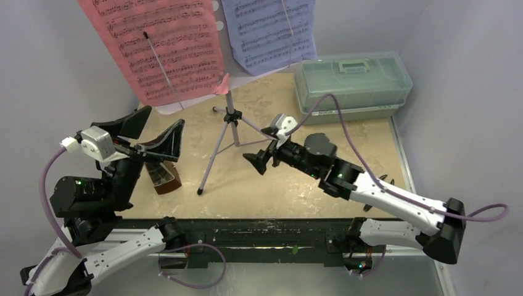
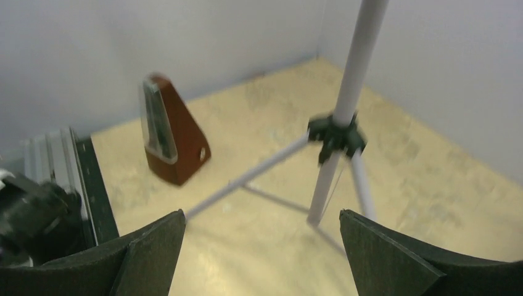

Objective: Set up the instrument practice props

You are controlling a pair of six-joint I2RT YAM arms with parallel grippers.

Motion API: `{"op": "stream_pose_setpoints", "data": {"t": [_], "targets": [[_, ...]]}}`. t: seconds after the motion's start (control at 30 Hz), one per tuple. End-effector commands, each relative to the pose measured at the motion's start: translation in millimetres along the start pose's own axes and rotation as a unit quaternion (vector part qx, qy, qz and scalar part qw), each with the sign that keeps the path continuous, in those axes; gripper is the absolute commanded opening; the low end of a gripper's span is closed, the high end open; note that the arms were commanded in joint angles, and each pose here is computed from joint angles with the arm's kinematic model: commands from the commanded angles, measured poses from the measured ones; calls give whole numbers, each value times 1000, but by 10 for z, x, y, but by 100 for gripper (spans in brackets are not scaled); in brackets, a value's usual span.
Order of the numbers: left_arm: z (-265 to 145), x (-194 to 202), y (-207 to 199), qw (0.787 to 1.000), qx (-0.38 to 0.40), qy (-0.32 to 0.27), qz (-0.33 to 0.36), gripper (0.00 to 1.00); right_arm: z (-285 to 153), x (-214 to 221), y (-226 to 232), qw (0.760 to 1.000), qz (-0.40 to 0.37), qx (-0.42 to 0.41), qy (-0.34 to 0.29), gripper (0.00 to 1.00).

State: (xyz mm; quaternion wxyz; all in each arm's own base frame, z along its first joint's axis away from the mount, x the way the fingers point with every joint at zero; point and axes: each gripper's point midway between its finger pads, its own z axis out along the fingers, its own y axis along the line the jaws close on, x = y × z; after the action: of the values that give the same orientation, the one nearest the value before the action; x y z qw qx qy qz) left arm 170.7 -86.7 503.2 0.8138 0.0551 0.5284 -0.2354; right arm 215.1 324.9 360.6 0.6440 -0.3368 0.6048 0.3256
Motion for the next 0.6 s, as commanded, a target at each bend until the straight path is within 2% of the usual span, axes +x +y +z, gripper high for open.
{"op": "stream_pose_setpoints", "data": {"t": [0.0, 0.2, 0.3, 0.4, 0.43, 0.5, 0.57], "targets": [[-89, -84, -45, 1000, 25, 3, -8, 97, 260, 553, 68, 998, 56, 2, 23, 99], [-149, -37, -4, 1000, 23, 20, 2, 97, 725, 1003, 324, 984, 175, 6, 5, 99], [-203, -78, 15, 1000, 26, 17, -2, 97, 1053, 1435, 476, 980, 185, 32, 64, 99], [-258, -114, 52, 1000, 24, 14, -4, 97, 1268, 1685, 610, 972, 208, 55, 92, 95], [-275, -131, 65, 1000, 23, 13, -4, 97, 1320, 1740, 659, 971, 213, 58, 95, 90], [-300, -148, 88, 1000, 20, 17, -2, 97, 1411, 1883, 745, 967, 221, 59, 111, 71], [-318, -136, 103, 1000, 19, 20, -1, 97, 1483, 2052, 815, 963, 229, 60, 129, 66]]}}
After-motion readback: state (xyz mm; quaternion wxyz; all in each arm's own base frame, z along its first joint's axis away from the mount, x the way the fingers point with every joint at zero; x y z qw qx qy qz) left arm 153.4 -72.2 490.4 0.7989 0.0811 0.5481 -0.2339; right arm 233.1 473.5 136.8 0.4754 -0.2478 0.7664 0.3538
